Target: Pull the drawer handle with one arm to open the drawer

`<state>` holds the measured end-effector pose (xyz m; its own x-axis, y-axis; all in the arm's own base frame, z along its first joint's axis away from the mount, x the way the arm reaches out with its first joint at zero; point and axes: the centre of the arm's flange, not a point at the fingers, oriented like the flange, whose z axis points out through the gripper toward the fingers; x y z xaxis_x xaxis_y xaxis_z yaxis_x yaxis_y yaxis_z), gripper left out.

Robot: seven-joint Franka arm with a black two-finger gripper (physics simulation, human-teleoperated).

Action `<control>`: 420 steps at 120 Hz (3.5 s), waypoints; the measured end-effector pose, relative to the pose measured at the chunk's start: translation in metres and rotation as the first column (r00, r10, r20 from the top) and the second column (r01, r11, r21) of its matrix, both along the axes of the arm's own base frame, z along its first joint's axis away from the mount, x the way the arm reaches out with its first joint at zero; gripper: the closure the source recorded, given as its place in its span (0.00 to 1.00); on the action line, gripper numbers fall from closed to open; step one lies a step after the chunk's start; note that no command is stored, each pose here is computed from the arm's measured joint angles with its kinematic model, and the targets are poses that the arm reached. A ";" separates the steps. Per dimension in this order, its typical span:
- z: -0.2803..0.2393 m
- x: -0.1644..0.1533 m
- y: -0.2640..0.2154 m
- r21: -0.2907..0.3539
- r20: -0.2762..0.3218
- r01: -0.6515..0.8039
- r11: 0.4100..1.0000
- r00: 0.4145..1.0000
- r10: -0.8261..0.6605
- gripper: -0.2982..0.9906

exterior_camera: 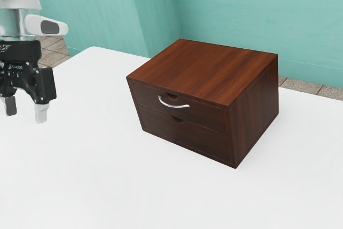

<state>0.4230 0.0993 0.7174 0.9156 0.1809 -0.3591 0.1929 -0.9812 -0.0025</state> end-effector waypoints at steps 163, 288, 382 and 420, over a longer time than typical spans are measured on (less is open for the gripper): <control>-0.081 -0.041 -0.102 0.461 0.395 0.811 0.361 0.176 -0.901 0.23; -0.150 0.057 -0.129 0.551 0.156 0.810 -0.201 -0.337 -0.929 0.23; -0.174 0.110 -0.091 0.565 0.176 0.811 -0.153 -0.299 -0.938 0.23; -0.169 0.113 -0.090 0.597 0.209 0.797 -0.092 -0.266 -0.941 0.23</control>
